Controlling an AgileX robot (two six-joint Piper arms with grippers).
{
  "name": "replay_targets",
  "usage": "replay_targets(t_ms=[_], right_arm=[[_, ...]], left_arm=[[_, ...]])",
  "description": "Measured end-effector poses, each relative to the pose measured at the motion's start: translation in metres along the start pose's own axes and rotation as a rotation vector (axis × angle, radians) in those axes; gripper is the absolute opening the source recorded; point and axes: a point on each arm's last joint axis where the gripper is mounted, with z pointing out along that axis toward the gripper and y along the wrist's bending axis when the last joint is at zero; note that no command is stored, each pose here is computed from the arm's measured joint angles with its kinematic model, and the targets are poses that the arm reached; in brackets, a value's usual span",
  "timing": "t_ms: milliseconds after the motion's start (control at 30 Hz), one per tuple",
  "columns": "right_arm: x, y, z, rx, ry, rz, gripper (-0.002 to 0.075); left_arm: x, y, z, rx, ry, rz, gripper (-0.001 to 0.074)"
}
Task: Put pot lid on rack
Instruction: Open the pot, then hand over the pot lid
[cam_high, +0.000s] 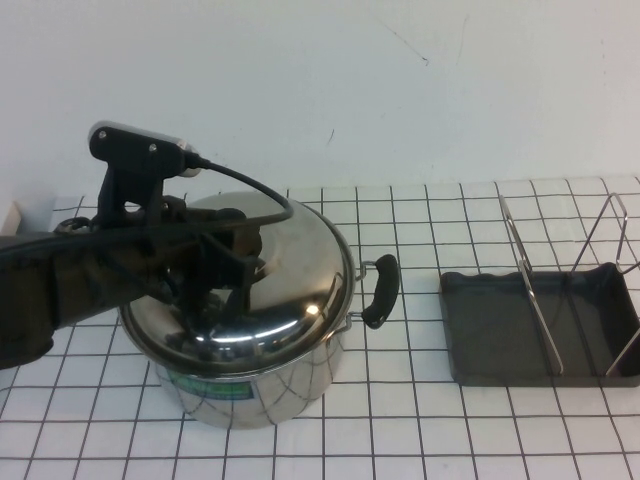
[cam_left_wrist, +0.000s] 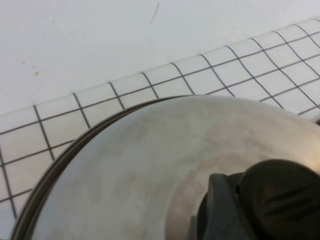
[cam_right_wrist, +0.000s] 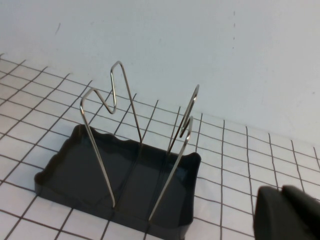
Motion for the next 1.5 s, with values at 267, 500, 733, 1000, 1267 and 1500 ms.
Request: replay_targets(t_ms=[267,500,733,1000,1267,1500], right_arm=[[0.0,0.0,0.0,0.0,0.0,-0.002,0.0011],[0.0,0.0,0.0,0.0,0.0,-0.004,0.0011],[0.0,0.0,0.0,0.0,0.0,-0.006,0.0011],[0.0,0.0,0.0,0.0,0.0,-0.008,0.0011],[-0.002,0.0,0.0,-0.004,-0.023,0.019,0.0011],[-0.033,0.003,-0.011,-0.086,-0.215,0.274,0.0011]], left_arm=[[-0.004,-0.003,0.001,0.036,-0.011,0.015,0.0335],[-0.022,-0.009,0.002,0.087,-0.061,0.021,0.0335],[-0.032,-0.013,-0.004,0.11,-0.096,0.032,0.0335],[-0.058,-0.025,-0.049,0.137,-0.237,0.038,0.0335],[-0.086,-0.048,-0.095,0.302,-0.375,0.001,0.0335],[-0.097,-0.061,-0.104,0.443,-0.374,-0.068,0.0335]])
